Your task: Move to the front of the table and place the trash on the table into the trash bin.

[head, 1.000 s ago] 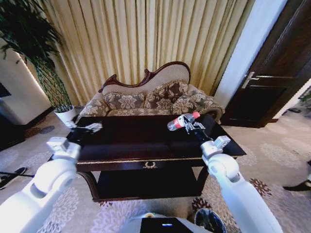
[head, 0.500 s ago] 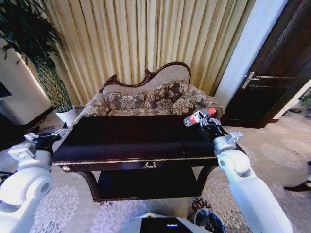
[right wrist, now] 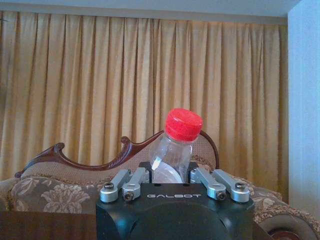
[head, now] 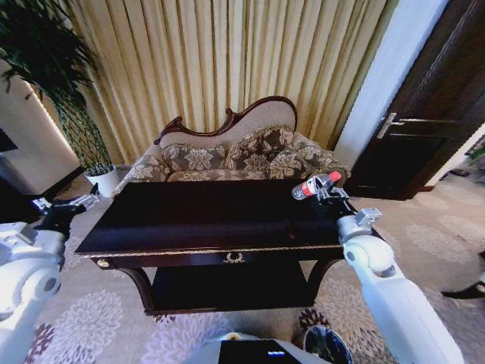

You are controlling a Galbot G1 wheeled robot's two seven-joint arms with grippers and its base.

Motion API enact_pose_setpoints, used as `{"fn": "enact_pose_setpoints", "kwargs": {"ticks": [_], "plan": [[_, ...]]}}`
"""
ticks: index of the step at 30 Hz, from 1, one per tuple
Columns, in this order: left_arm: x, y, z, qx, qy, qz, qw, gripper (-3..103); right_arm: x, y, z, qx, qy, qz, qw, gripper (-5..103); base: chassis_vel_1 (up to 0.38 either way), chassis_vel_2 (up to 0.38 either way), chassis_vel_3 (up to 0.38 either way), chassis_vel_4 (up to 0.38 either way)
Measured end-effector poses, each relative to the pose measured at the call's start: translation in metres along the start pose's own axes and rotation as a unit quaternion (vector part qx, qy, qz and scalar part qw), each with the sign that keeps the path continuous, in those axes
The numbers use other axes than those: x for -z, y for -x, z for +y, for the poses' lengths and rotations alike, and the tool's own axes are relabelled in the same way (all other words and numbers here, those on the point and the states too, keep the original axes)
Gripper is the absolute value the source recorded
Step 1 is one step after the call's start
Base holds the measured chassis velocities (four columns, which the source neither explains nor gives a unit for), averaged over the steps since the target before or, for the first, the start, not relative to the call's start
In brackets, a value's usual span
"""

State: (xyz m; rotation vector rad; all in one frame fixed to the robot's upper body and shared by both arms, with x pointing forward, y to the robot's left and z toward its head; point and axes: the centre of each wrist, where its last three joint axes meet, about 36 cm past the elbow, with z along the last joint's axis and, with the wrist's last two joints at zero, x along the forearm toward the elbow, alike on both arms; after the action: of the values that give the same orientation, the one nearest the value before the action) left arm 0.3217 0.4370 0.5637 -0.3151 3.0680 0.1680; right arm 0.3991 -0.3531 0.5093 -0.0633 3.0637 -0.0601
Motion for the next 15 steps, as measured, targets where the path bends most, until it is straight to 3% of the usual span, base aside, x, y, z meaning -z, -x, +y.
{"fn": "enact_pose_setpoints", "kwargs": {"ticks": [15], "plan": [[-0.0037,0.0024,0.0028,-0.003,0.016,0.004,0.9999,100,0.0089,-0.0061,-0.001,0.003,-0.001,-0.007,1.0,31,0.014,-0.019,-0.015,0.022]]}}
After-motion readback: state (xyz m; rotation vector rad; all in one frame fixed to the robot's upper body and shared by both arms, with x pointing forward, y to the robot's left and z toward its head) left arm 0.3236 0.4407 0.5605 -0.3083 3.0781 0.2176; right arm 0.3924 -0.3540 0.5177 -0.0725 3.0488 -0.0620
